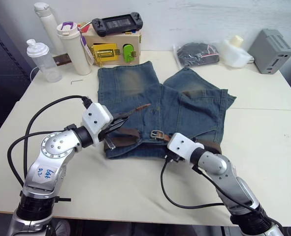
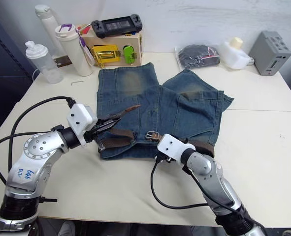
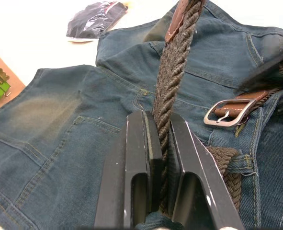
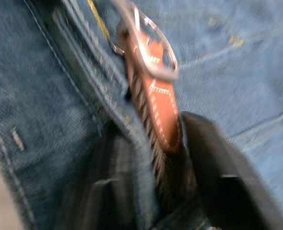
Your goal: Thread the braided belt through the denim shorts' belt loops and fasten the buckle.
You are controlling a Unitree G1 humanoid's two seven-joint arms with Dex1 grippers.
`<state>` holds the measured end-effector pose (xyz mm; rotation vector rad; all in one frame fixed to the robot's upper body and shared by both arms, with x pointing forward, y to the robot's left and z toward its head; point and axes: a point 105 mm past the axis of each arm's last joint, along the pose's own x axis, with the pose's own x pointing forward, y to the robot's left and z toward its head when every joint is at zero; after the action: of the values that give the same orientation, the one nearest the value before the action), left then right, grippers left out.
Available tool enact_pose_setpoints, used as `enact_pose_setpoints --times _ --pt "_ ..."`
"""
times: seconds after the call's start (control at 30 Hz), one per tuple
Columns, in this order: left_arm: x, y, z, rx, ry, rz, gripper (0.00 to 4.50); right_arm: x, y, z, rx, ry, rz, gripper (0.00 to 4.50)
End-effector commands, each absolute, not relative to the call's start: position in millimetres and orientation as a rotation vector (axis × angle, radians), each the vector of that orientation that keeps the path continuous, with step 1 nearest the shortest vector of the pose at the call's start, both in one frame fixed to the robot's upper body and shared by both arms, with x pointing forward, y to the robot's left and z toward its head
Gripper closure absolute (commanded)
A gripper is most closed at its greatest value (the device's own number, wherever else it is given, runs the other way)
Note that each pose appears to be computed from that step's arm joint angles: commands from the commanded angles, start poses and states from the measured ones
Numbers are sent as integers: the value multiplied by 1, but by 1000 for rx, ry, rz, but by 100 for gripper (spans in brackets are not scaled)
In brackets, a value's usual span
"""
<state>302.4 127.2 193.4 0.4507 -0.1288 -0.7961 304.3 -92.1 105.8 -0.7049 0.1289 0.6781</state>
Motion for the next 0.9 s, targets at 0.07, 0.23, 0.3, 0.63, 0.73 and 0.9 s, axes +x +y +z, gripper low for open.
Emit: enact_pose_setpoints --times 0.07,0.23,0.3,0.63,0.73,0.9 --pt "301 125 190 484 -120 -803 450 304 -87 128 -620 111 669 449" --pt "303 123 166 528 -7 -833 450 307 -83 144 -568 100 656 447" --pt "302 122 151 554 62 -857 450 307 -81 150 -517 94 647 447" --pt "325 118 149 540 109 -771 450 300 -67 160 -452 90 658 447" --pt "328 116 150 532 112 -756 450 299 -66 160 -453 93 659 447" --pt "325 103 148 545 111 -799 450 299 -65 163 -459 86 651 447"
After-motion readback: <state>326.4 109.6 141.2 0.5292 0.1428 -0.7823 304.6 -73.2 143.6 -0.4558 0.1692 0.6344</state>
